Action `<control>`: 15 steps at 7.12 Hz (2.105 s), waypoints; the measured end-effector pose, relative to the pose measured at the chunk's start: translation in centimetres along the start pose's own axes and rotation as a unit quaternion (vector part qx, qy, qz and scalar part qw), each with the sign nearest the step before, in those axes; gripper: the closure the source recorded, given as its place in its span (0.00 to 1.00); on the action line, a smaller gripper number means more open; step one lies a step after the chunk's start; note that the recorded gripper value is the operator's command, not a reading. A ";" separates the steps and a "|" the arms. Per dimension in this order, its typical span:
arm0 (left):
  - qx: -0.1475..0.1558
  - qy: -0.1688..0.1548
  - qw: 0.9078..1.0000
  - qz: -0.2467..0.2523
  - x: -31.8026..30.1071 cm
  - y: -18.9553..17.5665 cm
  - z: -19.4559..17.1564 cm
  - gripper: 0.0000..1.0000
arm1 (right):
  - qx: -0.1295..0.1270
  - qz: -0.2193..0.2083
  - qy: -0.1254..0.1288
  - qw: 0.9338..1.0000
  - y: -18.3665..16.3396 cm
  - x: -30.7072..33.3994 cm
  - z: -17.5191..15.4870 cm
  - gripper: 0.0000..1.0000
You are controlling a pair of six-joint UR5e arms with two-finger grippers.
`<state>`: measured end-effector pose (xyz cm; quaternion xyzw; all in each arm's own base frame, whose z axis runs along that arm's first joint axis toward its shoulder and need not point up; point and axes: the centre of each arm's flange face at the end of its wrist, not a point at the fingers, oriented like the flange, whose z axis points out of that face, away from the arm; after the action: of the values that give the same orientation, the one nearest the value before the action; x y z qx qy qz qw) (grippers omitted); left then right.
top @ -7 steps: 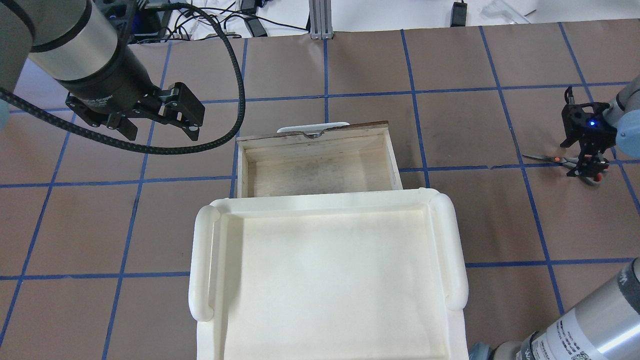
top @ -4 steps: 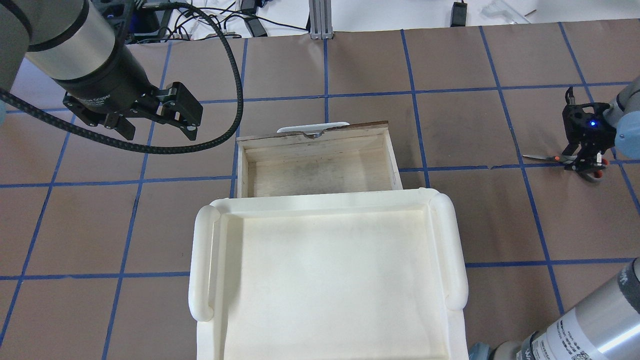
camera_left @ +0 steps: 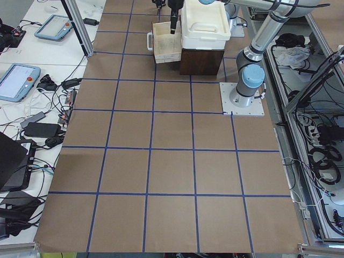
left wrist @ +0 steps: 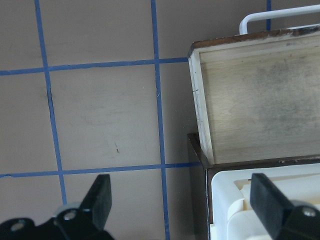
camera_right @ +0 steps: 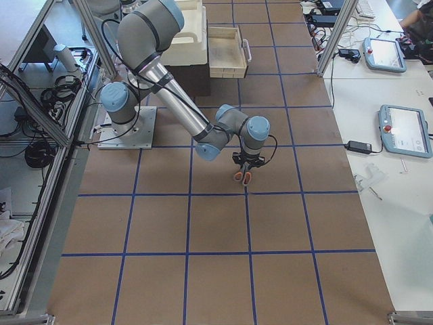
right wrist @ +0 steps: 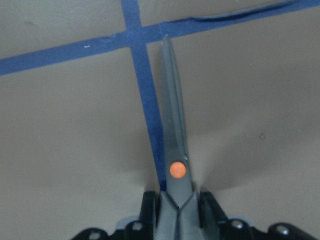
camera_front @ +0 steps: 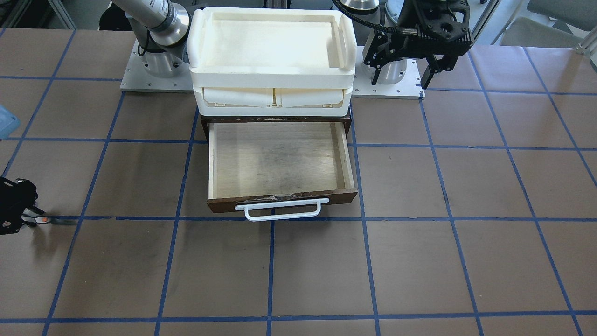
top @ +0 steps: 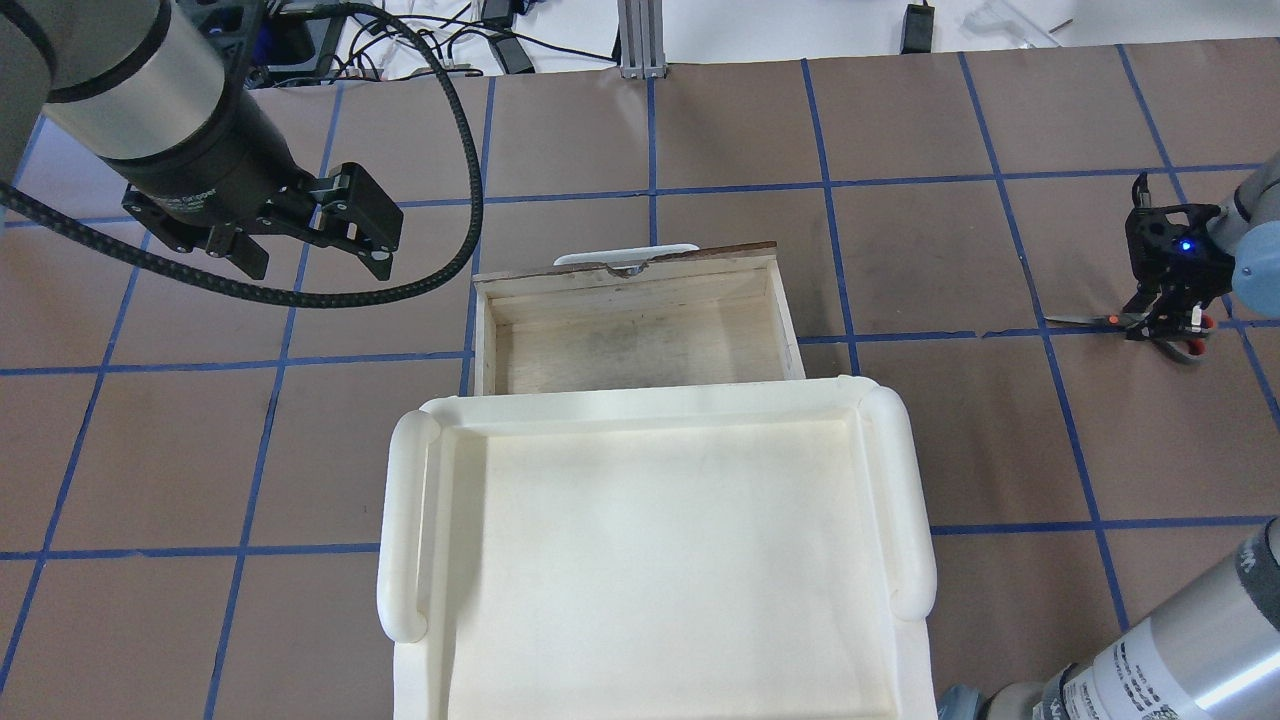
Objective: Put scissors in drawer and close it
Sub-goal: 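Lift the scissors with the right gripper and carry toward the drawer, then lower the scissors into the open wooden drawer with the right gripper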
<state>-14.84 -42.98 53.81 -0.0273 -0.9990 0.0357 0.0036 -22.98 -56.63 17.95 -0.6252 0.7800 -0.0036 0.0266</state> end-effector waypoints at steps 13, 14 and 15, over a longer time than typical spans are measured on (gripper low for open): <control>-0.006 0.000 1.000 -0.001 0.1 0.2 0.4 0.00 | 0.007 0.052 0.052 0.997 -36.6 -10.0 -21.6 1.00; -0.008 0.001 1.000 -0.002 0.1 0.2 0.6 0.00 | 0.011 0.051 0.054 0.997 -41.5 -12.7 -21.6 1.00; -0.008 0.001 1.000 -0.001 0.2 0.3 0.7 0.00 | 0.017 0.045 0.056 0.997 -45.9 -15.2 -21.3 1.00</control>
<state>-15.01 -42.72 53.13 -0.0260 -0.9993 0.0275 0.0040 24.09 -52.36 41.55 -0.5881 0.8072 -0.0507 -0.0063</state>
